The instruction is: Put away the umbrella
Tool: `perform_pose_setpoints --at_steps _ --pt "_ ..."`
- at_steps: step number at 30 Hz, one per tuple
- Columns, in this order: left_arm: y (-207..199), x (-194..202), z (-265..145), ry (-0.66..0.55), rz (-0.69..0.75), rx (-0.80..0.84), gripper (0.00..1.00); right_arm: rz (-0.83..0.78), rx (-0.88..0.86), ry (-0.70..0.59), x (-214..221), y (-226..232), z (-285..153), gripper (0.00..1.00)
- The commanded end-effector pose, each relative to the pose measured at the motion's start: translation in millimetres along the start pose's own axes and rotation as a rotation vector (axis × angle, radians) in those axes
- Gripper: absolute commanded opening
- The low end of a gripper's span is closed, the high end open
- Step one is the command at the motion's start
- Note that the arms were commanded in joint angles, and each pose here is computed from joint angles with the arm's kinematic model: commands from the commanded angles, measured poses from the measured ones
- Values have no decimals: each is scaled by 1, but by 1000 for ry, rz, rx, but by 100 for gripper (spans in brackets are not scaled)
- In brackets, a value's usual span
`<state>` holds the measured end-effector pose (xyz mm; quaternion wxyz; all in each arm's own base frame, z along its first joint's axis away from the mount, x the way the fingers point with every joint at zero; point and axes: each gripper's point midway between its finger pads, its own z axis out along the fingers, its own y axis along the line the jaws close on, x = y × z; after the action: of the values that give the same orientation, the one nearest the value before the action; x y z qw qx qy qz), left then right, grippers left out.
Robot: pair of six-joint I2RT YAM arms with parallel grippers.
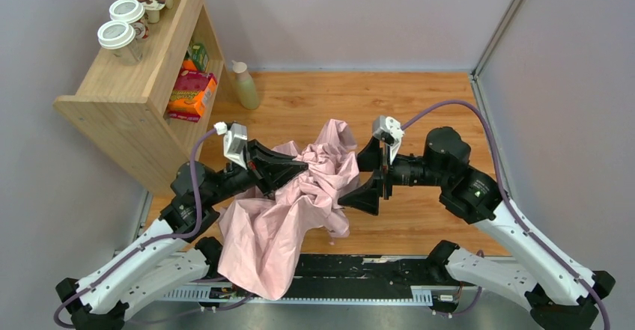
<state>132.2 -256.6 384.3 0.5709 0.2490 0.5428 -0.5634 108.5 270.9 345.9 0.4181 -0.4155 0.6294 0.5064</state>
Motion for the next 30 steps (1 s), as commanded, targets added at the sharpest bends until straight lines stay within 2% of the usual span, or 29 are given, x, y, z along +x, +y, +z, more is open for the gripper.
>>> perform_pose_setpoints --at_steps 1,8,12,18,22,30 --pt "-18 -48 7 -148 -26 39 0 -49 -160 -148 -46 34 6 100" --pt "16 -49 7 -142 -128 -173 0 63 -151 -162 -53 35 20 100" --pt "26 -45 10 -142 -218 -229 0 75 -30 -180 -50 15 30 100" --pt "38 -40 13 -155 -305 -287 0 32 249 -180 -47 -9 44 100" --pt "47 -41 10 -174 -316 -338 0 2 443 -151 -38 -33 46 100" --pt "49 -37 14 -160 -327 -342 0 -103 645 -21 -16 -57 59 100"
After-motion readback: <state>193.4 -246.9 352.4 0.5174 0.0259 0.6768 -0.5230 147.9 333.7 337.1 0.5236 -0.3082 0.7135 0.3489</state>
